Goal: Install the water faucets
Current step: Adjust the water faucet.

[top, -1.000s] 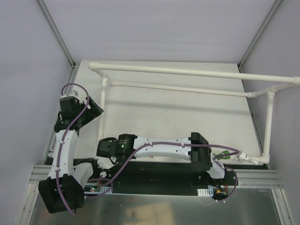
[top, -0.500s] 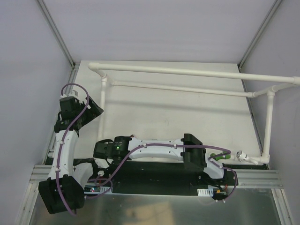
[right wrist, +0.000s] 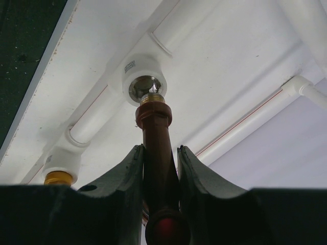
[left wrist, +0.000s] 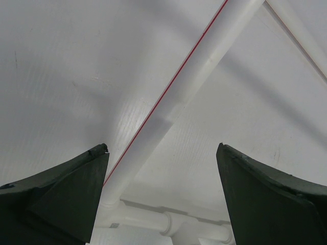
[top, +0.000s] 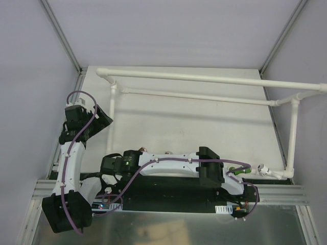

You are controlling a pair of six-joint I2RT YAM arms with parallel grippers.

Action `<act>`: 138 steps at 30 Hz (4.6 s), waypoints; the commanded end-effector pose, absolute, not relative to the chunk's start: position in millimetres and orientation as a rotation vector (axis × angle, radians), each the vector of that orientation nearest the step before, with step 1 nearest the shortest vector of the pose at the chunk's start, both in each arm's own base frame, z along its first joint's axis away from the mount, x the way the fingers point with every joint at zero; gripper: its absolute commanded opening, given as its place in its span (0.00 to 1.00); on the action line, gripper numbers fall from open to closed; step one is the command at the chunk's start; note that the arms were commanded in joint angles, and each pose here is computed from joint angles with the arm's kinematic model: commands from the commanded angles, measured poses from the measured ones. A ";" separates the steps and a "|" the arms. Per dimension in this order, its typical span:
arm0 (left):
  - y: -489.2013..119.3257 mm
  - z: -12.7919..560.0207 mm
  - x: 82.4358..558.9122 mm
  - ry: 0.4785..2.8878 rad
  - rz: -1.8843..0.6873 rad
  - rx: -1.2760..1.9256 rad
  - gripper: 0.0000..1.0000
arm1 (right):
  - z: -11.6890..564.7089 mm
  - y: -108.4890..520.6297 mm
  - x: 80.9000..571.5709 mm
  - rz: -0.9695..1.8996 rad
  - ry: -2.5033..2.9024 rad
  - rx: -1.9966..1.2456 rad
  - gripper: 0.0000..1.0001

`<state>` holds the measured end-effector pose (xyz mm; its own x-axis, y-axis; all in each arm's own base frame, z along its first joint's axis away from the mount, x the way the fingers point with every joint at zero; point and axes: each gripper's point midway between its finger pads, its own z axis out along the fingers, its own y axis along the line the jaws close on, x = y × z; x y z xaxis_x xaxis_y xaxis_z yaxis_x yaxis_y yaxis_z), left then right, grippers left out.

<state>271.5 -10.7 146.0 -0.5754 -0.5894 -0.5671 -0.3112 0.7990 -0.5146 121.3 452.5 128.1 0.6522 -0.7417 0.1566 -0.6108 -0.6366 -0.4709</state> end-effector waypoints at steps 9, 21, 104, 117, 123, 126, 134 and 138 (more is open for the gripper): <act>-6.5 158.1 277.9 2.179 -0.449 -0.614 0.90 | 128.6 456.1 117.3 -0.505 1.058 -2.486 0.00; -15.7 135.4 276.2 2.269 -0.511 -0.660 0.88 | 119.0 447.4 116.1 -0.530 1.084 -2.511 0.00; -52.5 97.4 322.3 2.482 -0.374 -0.169 0.87 | 122.0 432.8 120.9 -0.576 1.110 -2.517 0.00; -85.3 102.4 318.1 2.485 -0.412 -0.072 0.73 | 123.7 431.8 123.8 -0.601 1.091 -2.514 0.00; -87.2 105.5 317.1 2.479 -0.424 -0.063 0.72 | 123.4 430.1 127.5 -0.648 1.073 -2.512 0.00; -83.6 105.8 315.6 2.486 -0.398 -0.064 0.72 | 121.1 432.9 127.2 -0.639 1.092 -2.494 0.00; -74.9 105.6 304.9 2.525 -0.341 -0.054 0.70 | 120.0 443.8 131.2 -0.631 1.088 -2.469 0.00; -75.3 107.6 302.5 2.526 -0.345 -0.049 0.70 | 122.9 449.9 134.8 -0.627 1.091 -2.441 0.00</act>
